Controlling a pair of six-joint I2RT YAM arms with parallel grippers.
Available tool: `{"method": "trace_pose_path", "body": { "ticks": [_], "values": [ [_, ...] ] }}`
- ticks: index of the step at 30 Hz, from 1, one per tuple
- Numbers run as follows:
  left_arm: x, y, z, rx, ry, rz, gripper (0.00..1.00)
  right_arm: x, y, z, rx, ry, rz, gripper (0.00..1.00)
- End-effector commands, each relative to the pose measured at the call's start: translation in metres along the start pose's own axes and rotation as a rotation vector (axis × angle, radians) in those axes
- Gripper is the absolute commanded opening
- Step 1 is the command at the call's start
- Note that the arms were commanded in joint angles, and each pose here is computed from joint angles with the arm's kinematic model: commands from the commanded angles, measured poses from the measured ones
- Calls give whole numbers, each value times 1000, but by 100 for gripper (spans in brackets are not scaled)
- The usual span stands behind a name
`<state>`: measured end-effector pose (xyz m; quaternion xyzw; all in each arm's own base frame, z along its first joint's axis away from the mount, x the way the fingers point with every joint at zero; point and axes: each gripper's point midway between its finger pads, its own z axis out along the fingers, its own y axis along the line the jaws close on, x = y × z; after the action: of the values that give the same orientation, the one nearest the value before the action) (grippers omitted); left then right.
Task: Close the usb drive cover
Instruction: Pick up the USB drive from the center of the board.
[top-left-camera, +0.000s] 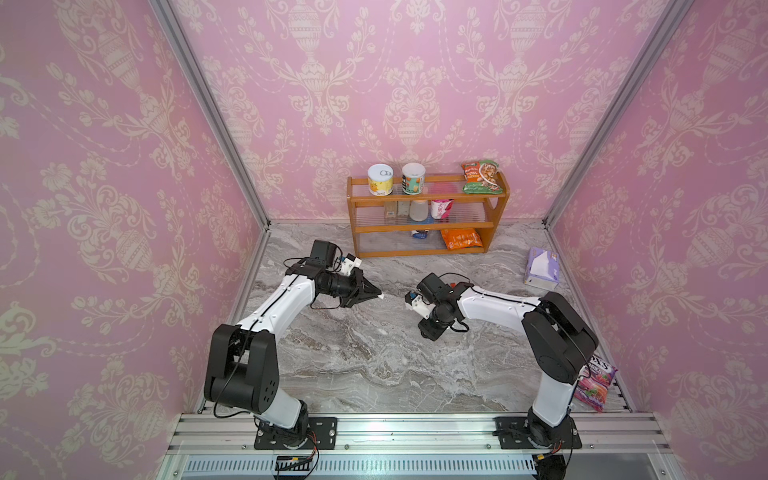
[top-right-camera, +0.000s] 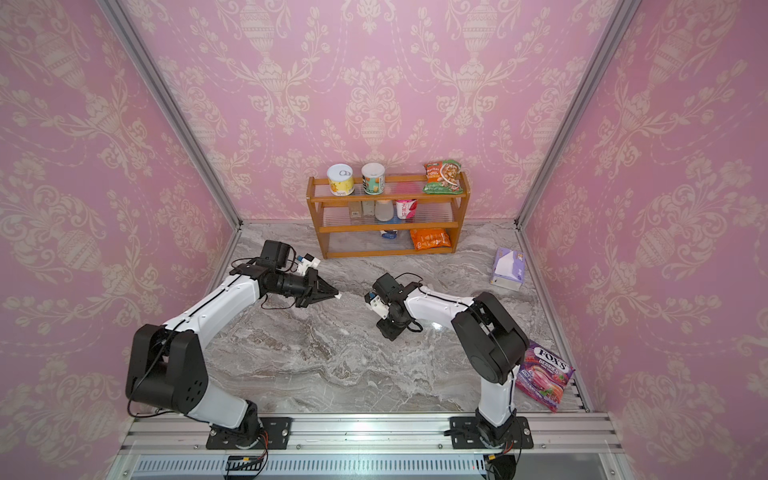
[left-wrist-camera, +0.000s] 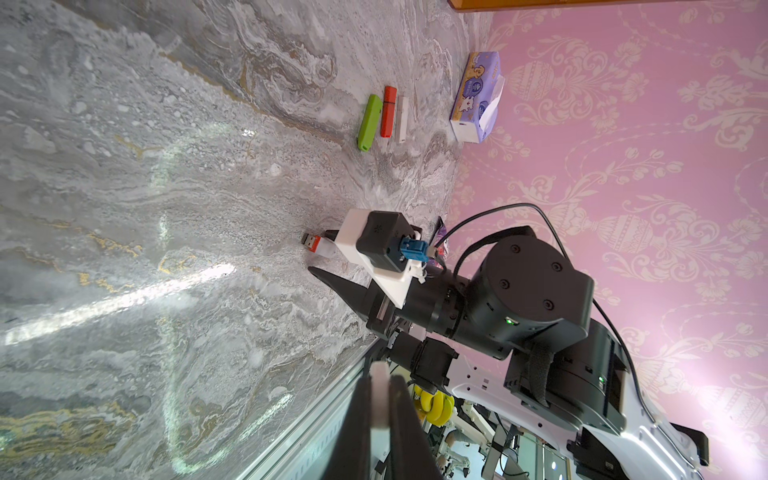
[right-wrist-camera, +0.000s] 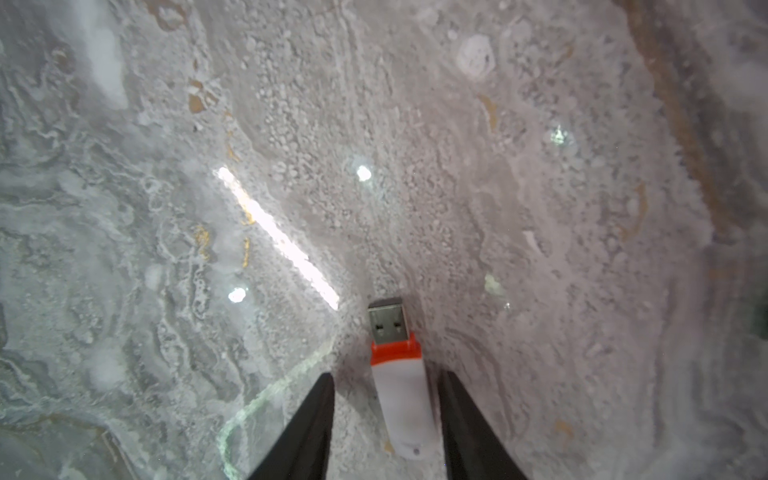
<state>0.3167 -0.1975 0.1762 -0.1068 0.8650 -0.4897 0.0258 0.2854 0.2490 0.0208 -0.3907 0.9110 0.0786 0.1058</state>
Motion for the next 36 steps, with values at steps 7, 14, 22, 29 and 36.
{"method": "trace_pose_path", "body": {
  "ticks": [7,14,22,29,36],
  "values": [
    [2,5,-5,-15,-9,5,0,29,-10,10,66,129,-20,43],
    [3,6,-5,-21,-12,3,0,37,-10,12,66,152,-27,40],
    [2,5,-5,-22,-14,1,0,37,-4,14,50,154,-36,21],
    [0,6,-4,-21,-10,-10,0,28,0,8,29,109,-32,0],
    [1,-2,-5,14,-7,-1,0,-27,22,-46,-127,-172,41,0]
  ]
}}
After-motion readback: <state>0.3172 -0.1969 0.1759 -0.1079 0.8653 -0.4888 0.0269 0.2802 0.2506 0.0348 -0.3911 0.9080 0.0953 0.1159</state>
